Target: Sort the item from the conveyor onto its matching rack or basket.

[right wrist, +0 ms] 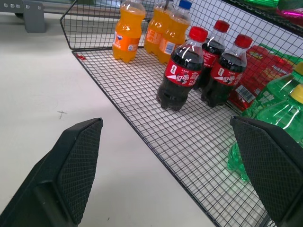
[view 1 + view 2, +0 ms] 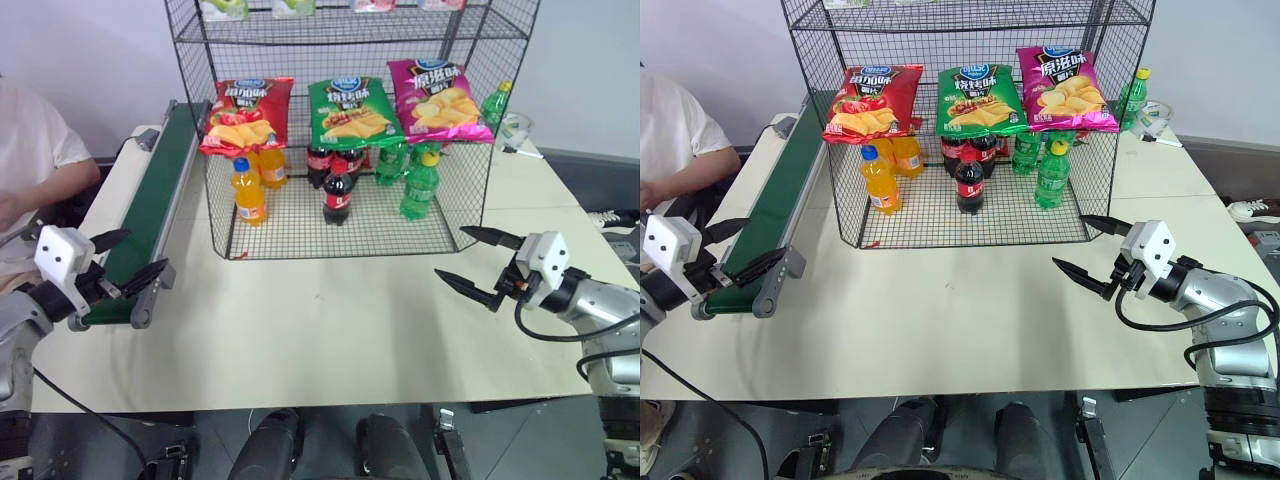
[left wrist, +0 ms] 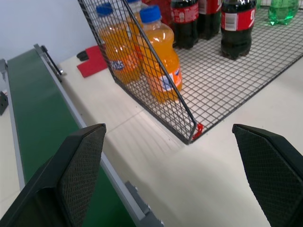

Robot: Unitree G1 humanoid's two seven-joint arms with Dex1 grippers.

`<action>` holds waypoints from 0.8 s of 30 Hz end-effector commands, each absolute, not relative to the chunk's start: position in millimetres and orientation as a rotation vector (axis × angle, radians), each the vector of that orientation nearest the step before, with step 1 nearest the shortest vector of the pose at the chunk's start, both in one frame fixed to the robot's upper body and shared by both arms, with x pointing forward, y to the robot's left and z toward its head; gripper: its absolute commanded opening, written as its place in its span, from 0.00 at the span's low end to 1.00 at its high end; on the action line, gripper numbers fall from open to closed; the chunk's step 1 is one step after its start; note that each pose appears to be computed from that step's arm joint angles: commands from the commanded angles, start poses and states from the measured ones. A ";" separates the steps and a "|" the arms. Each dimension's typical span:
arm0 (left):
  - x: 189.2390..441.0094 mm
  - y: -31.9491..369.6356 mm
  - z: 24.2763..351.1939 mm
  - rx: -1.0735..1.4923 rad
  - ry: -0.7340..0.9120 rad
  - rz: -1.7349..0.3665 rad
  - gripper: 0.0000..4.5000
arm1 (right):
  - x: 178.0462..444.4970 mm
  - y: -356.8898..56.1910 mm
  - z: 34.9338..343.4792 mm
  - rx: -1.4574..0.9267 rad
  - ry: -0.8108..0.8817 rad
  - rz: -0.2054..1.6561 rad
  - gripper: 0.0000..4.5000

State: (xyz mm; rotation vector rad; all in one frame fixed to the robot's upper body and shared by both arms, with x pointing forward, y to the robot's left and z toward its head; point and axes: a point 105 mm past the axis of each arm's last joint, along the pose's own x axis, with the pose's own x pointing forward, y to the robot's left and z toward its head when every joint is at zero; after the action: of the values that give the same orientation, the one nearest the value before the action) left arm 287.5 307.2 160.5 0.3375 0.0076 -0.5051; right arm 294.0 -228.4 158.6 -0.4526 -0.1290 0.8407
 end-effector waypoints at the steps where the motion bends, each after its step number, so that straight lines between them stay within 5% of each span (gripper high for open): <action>1: 285.4 312.1 174.1 0.344 -0.034 -0.489 0.99 | 295.3 -227.0 168.7 -0.477 -0.173 0.842 1.00; 24: 288.8 311.6 173.3 0.354 -0.057 -0.490 0.99 | 298.3 -225.6 167.7 -0.488 -0.182 0.833 1.00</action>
State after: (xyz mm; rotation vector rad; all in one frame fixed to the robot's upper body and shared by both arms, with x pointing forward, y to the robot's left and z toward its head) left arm 290.1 309.4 167.2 0.3303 -0.0370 -0.4983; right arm 298.2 -224.9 157.3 -0.4675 -0.1341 0.8467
